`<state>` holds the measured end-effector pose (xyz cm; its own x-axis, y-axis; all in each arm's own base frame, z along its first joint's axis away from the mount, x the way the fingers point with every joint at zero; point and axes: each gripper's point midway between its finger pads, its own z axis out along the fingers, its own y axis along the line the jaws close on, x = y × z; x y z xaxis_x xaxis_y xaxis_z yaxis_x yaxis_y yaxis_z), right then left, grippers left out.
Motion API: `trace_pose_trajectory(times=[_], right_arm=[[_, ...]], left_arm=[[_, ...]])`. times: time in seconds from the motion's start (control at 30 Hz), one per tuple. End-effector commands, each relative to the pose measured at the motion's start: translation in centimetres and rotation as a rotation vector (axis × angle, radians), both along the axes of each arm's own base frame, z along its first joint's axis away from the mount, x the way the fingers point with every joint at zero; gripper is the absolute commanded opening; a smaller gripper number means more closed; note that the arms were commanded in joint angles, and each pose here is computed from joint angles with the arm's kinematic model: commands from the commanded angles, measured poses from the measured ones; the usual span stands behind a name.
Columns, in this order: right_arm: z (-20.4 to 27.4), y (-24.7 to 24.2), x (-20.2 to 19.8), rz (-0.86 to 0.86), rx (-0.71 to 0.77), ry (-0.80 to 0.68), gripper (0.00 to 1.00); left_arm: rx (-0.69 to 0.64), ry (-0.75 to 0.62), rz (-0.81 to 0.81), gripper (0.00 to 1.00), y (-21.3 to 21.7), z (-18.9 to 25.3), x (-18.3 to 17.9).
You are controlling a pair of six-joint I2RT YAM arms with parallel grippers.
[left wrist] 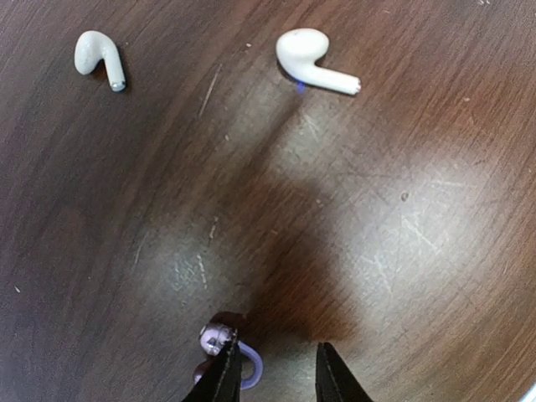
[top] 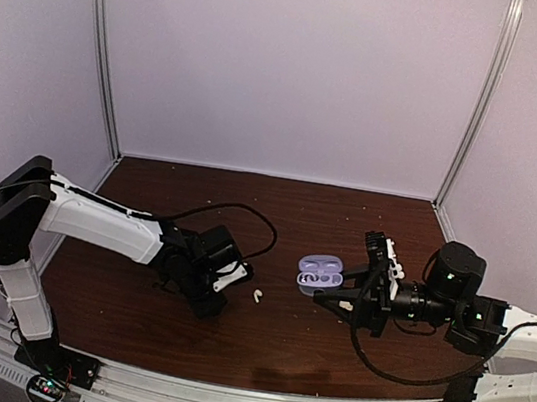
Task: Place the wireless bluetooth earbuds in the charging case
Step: Move the right earbud to the center of the board.
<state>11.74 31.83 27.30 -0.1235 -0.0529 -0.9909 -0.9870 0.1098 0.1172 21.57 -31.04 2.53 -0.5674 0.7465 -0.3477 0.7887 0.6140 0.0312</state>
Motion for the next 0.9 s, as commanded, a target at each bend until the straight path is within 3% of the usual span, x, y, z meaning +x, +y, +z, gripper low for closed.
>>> trace_pose_trajectory(times=[0.0, 0.33, 0.57, 0.73, 0.87], right_arm=[[-0.2, -0.1, 0.3, -0.012, -0.002, 0.008, 0.0], [0.6, -0.2, -0.5, 0.022, 0.024, -0.025, 0.0], [0.9, -0.2, -1.2, 0.066, 0.029, -0.033, 0.0], [1.3, -0.2, -2.1, 0.112, 0.046, -0.046, 0.0], [2.2, -0.2, -3.1, 0.141, 0.053, -0.092, 0.0]], left_arm=[[-0.021, -0.039, 0.024, 0.34, 0.6, 1.4, 1.3], [-0.017, -0.056, 0.073, 0.34, 2.6, 1.9, 2.9], [-0.087, -0.079, 0.101, 0.36, 4.0, 5.3, 4.8], [-0.049, -0.051, 0.04, 0.38, 4.5, 5.6, 4.1], [-0.15, 0.007, -0.031, 0.39, 2.9, 6.5, 2.6]])
